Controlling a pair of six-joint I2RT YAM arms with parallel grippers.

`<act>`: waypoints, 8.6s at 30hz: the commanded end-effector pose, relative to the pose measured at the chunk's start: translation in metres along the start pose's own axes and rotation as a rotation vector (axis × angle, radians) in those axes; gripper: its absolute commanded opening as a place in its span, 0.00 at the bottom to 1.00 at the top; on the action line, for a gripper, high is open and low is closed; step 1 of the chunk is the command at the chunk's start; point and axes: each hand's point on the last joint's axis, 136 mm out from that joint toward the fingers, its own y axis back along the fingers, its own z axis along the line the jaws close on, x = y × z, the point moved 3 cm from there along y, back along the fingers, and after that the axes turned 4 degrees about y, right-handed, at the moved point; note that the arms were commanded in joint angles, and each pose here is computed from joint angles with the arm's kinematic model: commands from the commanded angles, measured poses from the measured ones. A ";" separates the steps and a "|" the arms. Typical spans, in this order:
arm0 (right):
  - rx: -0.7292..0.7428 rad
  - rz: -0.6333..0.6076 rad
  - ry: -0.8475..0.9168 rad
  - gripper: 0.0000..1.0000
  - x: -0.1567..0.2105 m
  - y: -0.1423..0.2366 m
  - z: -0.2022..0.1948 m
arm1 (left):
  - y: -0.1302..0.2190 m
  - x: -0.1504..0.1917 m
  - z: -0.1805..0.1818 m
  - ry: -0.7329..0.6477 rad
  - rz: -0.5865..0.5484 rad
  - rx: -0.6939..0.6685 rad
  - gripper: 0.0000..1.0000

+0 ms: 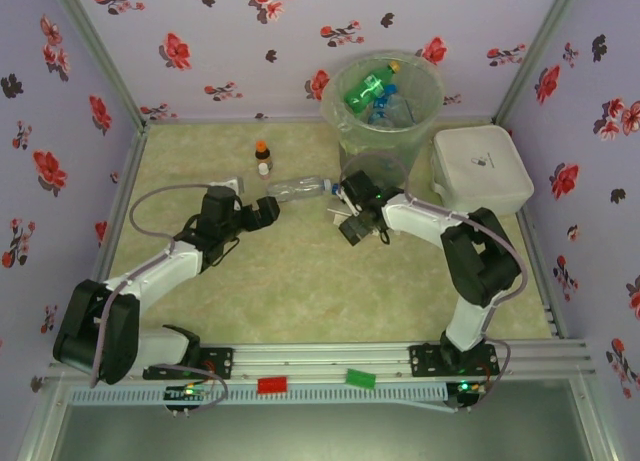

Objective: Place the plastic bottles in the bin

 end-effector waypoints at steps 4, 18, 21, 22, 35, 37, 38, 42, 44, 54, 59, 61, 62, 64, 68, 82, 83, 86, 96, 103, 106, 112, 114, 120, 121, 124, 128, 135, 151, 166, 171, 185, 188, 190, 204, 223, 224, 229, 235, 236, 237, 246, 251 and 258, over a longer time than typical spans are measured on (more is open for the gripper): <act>-0.105 0.019 0.010 0.95 0.005 0.000 0.022 | 0.005 -0.012 -0.010 -0.016 -0.012 0.021 1.00; -0.096 0.055 0.024 0.91 0.001 -0.015 0.034 | 0.002 -0.012 -0.008 -0.013 -0.006 0.015 1.00; -0.118 0.045 0.025 0.77 -0.003 -0.011 0.037 | 0.003 -0.013 -0.009 -0.021 -0.010 0.015 1.00; -0.124 0.040 0.022 0.71 -0.003 -0.008 0.037 | 0.003 -0.014 -0.009 -0.023 -0.013 0.014 1.00; -0.248 -0.175 -0.194 0.42 -0.023 0.040 0.046 | 0.000 -0.029 -0.010 -0.012 -0.074 0.013 1.00; -0.270 -0.234 -0.233 0.41 -0.028 0.053 0.045 | 0.000 -0.030 -0.010 -0.008 -0.082 0.016 1.00; -0.279 -0.260 -0.247 0.40 -0.030 0.059 0.044 | 0.000 -0.031 -0.010 -0.005 -0.085 0.014 1.00; -0.289 -0.399 -0.288 0.39 -0.044 0.100 0.032 | -0.003 -0.032 -0.008 0.011 -0.081 0.005 1.00; -0.285 -0.464 -0.303 0.39 -0.050 0.121 0.022 | -0.005 -0.033 -0.009 0.022 -0.079 0.004 1.00; -0.211 -0.725 -0.489 0.38 -0.064 0.214 -0.075 | -0.008 -0.018 -0.004 0.020 -0.057 0.032 1.00; -0.143 -0.844 -0.547 0.38 -0.076 0.256 -0.120 | -0.006 -0.007 -0.004 -0.015 0.004 0.045 1.00; -0.105 -0.873 -0.569 0.38 -0.083 0.268 -0.136 | -0.004 -0.004 -0.004 -0.024 0.017 0.045 1.00; -0.078 -0.884 -0.583 0.38 -0.086 0.273 -0.146 | -0.003 -0.004 -0.004 -0.028 0.020 0.044 1.00; -0.037 -0.890 -0.610 0.38 -0.094 0.276 -0.164 | -0.001 -0.001 -0.003 -0.035 0.027 0.043 1.00; 0.019 -0.888 -0.667 0.39 -0.112 0.275 -0.200 | 0.002 0.004 -0.003 -0.052 0.039 0.040 1.00; 0.079 -0.748 -0.794 0.42 -0.156 0.210 -0.260 | 0.006 0.015 -0.001 -0.097 0.088 0.021 1.00; 0.083 -0.729 -0.800 0.43 -0.155 0.205 -0.260 | 0.007 0.015 -0.001 -0.101 0.090 0.020 1.00; 0.112 -0.673 -0.813 0.47 -0.148 0.194 -0.261 | 0.007 0.014 -0.001 -0.114 0.090 0.019 1.00; 0.118 -0.684 -0.802 0.85 -0.153 0.204 -0.265 | -0.002 -0.001 -0.015 -0.159 0.092 0.029 1.00; 0.169 -0.701 -0.769 1.00 -0.144 0.230 -0.266 | -0.010 -0.021 -0.032 -0.213 0.069 0.061 1.00; 0.141 -0.708 -0.748 1.00 -0.133 0.236 -0.251 | -0.016 -0.031 -0.043 -0.272 0.060 0.087 1.00; 0.110 -0.753 -0.749 1.00 -0.088 0.251 -0.202 | -0.041 -0.042 -0.069 -0.461 0.148 0.223 1.00; 0.090 -0.761 -0.764 1.00 -0.069 0.250 -0.185 | -0.054 -0.042 -0.071 -0.495 0.213 0.230 1.00; 0.027 -0.698 -0.825 1.00 -0.015 0.224 -0.144 | -0.089 -0.040 -0.066 -0.578 0.304 0.221 1.00; 0.015 -0.689 -0.839 1.00 -0.008 0.218 -0.138 | -0.093 -0.040 -0.065 -0.587 0.314 0.219 1.00; -0.062 -0.685 -0.867 1.00 0.007 0.200 -0.118 | -0.106 -0.038 -0.061 -0.605 0.352 0.207 1.00; -0.104 -0.602 -0.848 1.00 0.019 0.179 -0.099 | -0.119 -0.033 -0.059 -0.609 0.399 0.213 1.00; -0.128 -0.579 -0.840 1.00 0.029 0.161 -0.086 | -0.145 -0.029 -0.059 -0.607 0.476 0.215 1.00; -0.139 -0.591 -0.841 1.00 0.032 0.153 -0.082 | -0.153 0.007 -0.019 -0.601 0.605 0.048 1.00; -0.163 -0.584 -0.897 1.00 0.017 0.130 -0.084 | -0.151 0.025 -0.005 -0.598 0.608 -0.016 0.70; -0.197 -0.588 -0.924 1.00 0.016 0.109 -0.079 | -0.149 0.028 -0.006 -0.556 0.564 -0.012 0.49; -0.257 -0.476 -0.958 1.00 0.029 0.061 -0.057 | -0.096 -0.015 -0.078 -0.318 0.196 0.163 0.39; -0.266 -0.451 -0.953 1.00 0.031 0.055 -0.054 | -0.076 -0.035 -0.104 -0.303 0.122 0.218 0.40; -0.277 -0.447 -0.946 1.00 0.030 0.053 -0.052 | -0.059 -0.053 -0.123 -0.308 0.063 0.252 0.40; -0.246 -0.486 -0.901 0.99 0.030 0.077 -0.059 | 0.006 -0.174 -0.247 -0.315 -0.219 0.433 0.41; -0.210 -0.596 -0.919 1.00 0.038 0.094 -0.064 | -0.090 -0.177 -0.313 -0.266 -0.112 0.424 0.40; -0.206 -0.591 -0.920 1.00 0.040 0.093 -0.064 | -0.093 -0.174 -0.314 -0.264 -0.108 0.426 0.40; -0.189 -0.583 -0.907 1.00 0.047 0.098 -0.063 | -0.103 -0.159 -0.325 -0.273 -0.104 0.457 0.44; -0.155 -0.602 -0.876 1.00 0.050 0.101 -0.066 | -0.094 -0.165 -0.333 -0.256 -0.128 0.484 0.89; -0.153 -0.600 -0.863 1.00 0.049 0.101 -0.066 | -0.089 -0.167 -0.336 -0.259 -0.136 0.491 0.98; -0.153 -0.602 -0.847 1.00 0.048 0.102 -0.066 | -0.082 -0.171 -0.338 -0.263 -0.146 0.498 1.00; -0.178 -0.602 -0.700 1.00 0.024 0.106 -0.066 | -0.019 -0.180 -0.335 -0.341 -0.205 0.521 1.00; -0.211 -0.563 -0.603 1.00 0.008 0.095 -0.058 | 0.021 -0.173 -0.307 -0.391 -0.293 0.509 1.00; -0.211 -0.496 -0.415 1.00 -0.017 0.081 -0.040 | 0.042 -0.143 -0.241 -0.365 -0.335 0.430 1.00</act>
